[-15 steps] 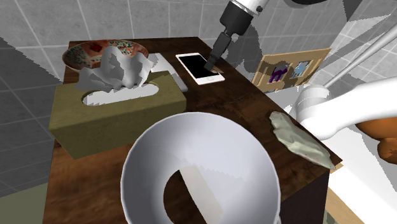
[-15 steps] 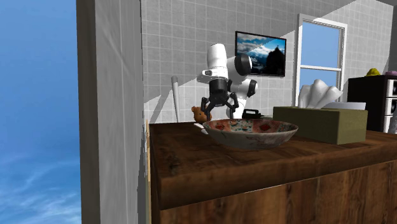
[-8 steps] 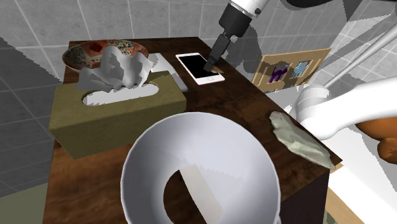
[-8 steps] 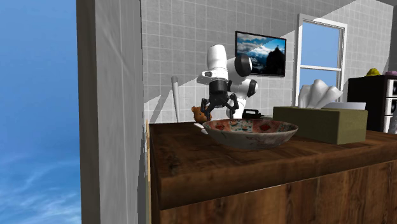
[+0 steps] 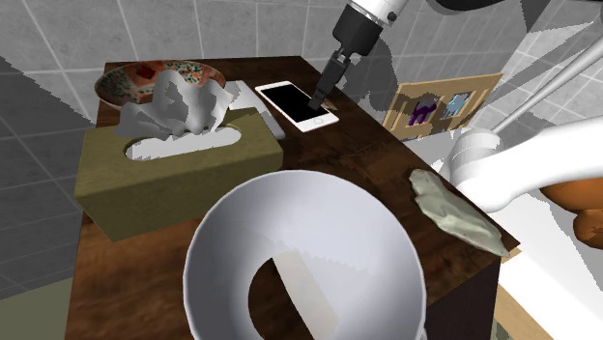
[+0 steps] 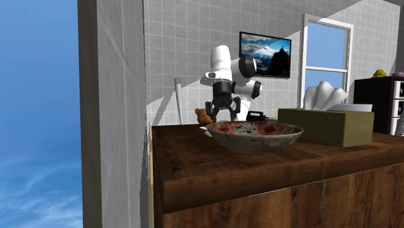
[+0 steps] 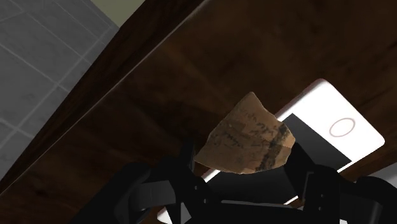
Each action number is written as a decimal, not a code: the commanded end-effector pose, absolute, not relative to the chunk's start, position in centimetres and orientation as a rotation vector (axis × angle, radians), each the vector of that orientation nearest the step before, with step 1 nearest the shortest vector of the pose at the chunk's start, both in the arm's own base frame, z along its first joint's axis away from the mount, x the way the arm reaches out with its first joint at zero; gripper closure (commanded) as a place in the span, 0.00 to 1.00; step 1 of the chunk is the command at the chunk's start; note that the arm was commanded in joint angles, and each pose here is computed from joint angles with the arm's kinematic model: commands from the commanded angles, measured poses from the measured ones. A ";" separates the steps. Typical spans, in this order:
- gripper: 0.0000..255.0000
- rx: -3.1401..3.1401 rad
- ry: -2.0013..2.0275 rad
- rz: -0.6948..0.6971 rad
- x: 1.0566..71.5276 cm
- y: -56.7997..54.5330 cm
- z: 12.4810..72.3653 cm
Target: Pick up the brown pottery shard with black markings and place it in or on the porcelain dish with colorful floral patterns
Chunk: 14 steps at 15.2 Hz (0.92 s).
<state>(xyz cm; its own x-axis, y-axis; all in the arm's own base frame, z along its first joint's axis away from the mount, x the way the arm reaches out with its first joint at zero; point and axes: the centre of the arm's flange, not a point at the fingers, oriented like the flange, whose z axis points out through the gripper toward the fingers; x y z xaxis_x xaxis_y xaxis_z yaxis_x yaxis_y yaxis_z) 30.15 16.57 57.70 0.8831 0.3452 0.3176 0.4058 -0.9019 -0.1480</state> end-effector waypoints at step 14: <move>1.00 -2.842 -0.574 -0.420 30.1 16.6 63.9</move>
<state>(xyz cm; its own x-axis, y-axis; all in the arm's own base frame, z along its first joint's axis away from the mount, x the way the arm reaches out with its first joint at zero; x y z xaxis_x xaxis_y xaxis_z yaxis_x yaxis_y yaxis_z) 30.12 16.60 63.52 0.8834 0.3456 0.3164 0.4059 -0.9018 -0.1482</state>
